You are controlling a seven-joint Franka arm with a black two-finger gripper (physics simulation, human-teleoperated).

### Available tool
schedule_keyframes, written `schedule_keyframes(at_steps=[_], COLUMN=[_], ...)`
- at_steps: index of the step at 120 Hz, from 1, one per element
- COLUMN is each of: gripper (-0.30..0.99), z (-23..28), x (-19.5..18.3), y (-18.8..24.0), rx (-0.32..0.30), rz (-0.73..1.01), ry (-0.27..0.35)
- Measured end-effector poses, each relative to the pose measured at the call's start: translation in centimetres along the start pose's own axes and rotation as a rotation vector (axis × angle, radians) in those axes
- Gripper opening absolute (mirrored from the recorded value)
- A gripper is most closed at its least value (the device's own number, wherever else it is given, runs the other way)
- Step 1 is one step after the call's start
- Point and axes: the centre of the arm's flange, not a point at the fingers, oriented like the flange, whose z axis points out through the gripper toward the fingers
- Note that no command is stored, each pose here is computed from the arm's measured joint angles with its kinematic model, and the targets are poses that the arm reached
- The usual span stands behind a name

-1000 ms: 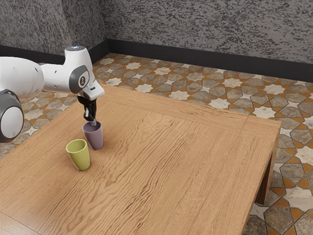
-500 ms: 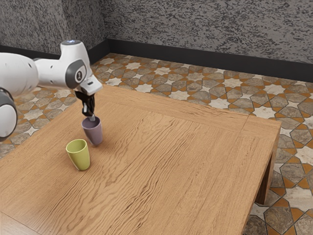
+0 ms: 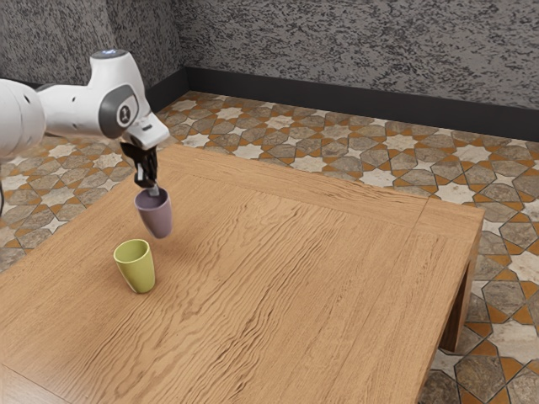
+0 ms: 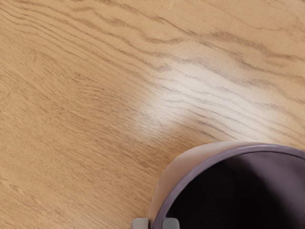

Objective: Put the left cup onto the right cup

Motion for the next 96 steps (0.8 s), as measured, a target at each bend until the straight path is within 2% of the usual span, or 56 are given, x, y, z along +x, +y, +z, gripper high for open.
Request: schedule_keyframes(at_steps=[57,96], gripper=[-0.09,-0.09], z=[-4.2,-4.4], x=[0.5,0.1], y=[2.6,4.9], rx=[0.000,-0.034], rz=[-0.015,-0.043], ry=[0.007,0.004])
